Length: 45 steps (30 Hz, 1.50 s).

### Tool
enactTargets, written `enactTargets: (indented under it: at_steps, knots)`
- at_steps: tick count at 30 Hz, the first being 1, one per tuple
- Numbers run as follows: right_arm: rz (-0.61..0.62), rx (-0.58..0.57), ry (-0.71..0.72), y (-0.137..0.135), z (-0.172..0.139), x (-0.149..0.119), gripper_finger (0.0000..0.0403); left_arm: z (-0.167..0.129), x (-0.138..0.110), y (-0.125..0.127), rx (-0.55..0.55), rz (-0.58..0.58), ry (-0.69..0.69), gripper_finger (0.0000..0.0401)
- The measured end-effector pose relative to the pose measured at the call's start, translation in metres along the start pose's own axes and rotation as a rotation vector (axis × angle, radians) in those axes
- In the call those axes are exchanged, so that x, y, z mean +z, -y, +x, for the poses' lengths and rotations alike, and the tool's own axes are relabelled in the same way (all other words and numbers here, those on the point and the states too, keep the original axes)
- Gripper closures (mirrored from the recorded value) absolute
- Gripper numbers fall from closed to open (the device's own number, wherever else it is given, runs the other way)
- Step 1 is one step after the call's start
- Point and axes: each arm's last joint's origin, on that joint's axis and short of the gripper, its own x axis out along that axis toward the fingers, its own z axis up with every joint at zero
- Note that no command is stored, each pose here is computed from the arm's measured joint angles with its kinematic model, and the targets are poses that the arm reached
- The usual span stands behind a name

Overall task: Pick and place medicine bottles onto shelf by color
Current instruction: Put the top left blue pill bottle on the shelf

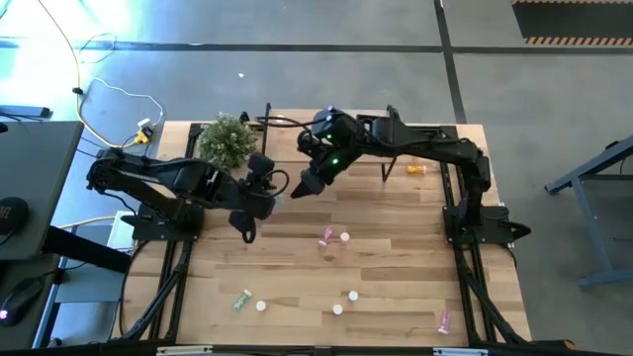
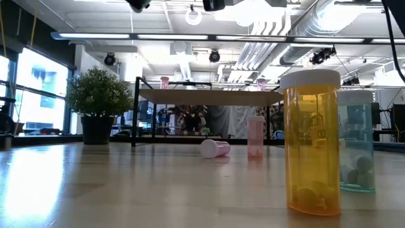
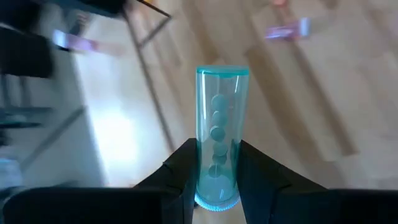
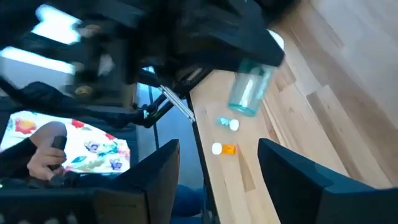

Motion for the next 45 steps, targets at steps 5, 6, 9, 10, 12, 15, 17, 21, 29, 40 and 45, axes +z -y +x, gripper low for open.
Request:
enactTargets:
  at_steps: [5, 6, 9, 10, 12, 15, 17, 21, 29, 40, 45]
  knots:
    - [0.028, 0.023, 0.017, 0.003, -0.001, 0.006, 0.0194, -0.004, 0.004, 0.003, 0.071, 0.085, -0.005, 0.0320]
    - [0.039, 0.029, 0.022, 0.004, -0.001, 0.008, 0.0194, -0.004, 0.005, 0.003, 0.080, 0.099, -0.002, 0.0320]
    - [0.064, 0.052, 0.027, 0.006, 0.004, 0.011, 0.0194, -0.006, 0.009, 0.003, 0.106, 0.135, 0.029, 0.0320]
    - [0.081, 0.049, 0.021, 0.008, 0.004, 0.011, 0.0194, -0.006, 0.011, 0.002, 0.114, 0.142, 0.041, 0.0320]
    - [0.088, 0.045, 0.012, 0.009, 0.007, 0.011, 0.0194, -0.006, 0.013, 0.000, 0.148, 0.147, 0.053, 0.0320]
    - [0.092, 0.038, 0.005, 0.010, 0.009, 0.010, 0.0194, -0.007, 0.015, -0.002, 0.188, 0.175, 0.045, 0.0320]
    - [0.090, 0.038, 0.010, 0.010, 0.009, 0.011, 0.0194, -0.007, 0.014, -0.002, 0.197, 0.197, 0.037, 0.0320]
    - [0.110, 0.038, 0.011, 0.010, 0.009, 0.011, 0.0194, -0.007, 0.015, -0.002, 0.202, 0.251, 0.037, 0.0320]
    - [0.158, 0.045, 0.002, 0.010, 0.009, 0.011, 0.0194, -0.009, 0.022, -0.008, 0.293, 0.338, 0.054, 0.0320]
    - [0.196, 0.055, -0.006, 0.010, 0.008, 0.011, 0.0219, -0.010, 0.024, -0.009, 0.321, 0.464, 0.036, 0.0320]
    - [0.199, 0.067, -0.012, 0.009, 0.008, 0.011, 0.0267, -0.010, 0.025, -0.010, 0.332, 0.477, 0.036, 0.0320]
